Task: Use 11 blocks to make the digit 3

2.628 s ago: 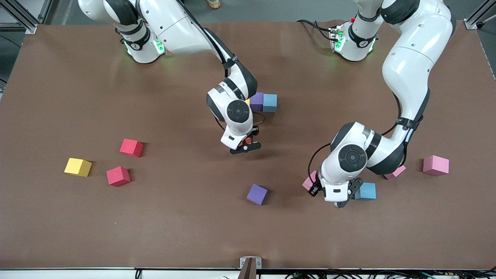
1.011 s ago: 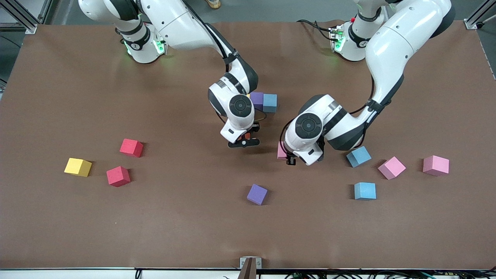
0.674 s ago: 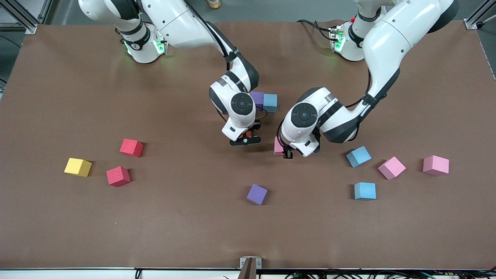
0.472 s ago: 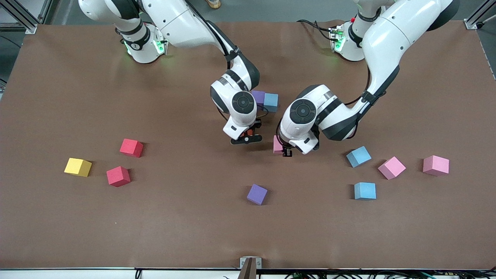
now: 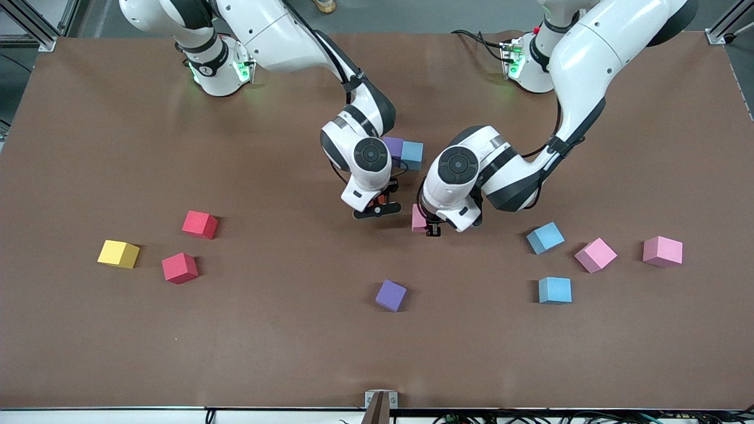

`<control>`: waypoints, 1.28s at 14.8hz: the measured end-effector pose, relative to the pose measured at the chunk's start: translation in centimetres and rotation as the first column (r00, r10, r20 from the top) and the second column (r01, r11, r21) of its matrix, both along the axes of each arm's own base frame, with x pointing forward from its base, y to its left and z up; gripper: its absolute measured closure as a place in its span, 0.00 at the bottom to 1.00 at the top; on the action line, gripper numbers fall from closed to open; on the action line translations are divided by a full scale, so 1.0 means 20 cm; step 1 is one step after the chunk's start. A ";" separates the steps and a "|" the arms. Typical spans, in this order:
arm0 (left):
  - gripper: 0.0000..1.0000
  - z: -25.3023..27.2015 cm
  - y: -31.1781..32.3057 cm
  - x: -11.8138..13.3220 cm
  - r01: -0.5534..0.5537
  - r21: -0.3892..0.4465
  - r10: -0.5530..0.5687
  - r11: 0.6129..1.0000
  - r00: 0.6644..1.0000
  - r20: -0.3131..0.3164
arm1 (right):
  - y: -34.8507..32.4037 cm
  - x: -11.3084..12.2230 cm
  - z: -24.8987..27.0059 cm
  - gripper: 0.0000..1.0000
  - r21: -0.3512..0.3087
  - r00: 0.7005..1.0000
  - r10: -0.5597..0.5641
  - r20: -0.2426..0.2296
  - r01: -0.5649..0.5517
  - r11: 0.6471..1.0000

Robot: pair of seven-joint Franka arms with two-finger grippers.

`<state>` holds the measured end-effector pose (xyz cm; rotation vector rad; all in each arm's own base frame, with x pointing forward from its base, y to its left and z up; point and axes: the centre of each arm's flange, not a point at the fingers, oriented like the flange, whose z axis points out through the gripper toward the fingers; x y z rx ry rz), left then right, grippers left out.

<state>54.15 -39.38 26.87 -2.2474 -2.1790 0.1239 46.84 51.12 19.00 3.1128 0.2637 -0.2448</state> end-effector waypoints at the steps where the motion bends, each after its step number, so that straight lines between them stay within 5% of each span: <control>1: 0.42 0.00 0.00 0.00 0.001 0.000 -0.001 1.000 1.000 0.000 | 0.01 0.00 -0.01 0.19 0.004 1.000 0.001 0.002 -0.001 1.000; 3: 0.42 0.00 -0.02 -0.01 0.007 -0.001 -0.007 1.000 1.000 0.001 | 0.02 0.03 0.03 0.00 0.023 1.000 -0.006 0.015 0.006 1.000; 11: 0.42 0.02 -0.03 0.00 0.014 -0.006 -0.014 1.000 1.000 0.008 | -0.16 0.36 0.47 0.00 0.030 0.996 -0.064 -0.063 0.066 0.997; 19: 0.42 -0.02 -0.05 -0.05 0.036 0.003 -0.036 0.999 0.999 -0.006 | -1.39 0.99 0.80 0.00 0.135 0.988 0.144 -0.060 -0.135 0.982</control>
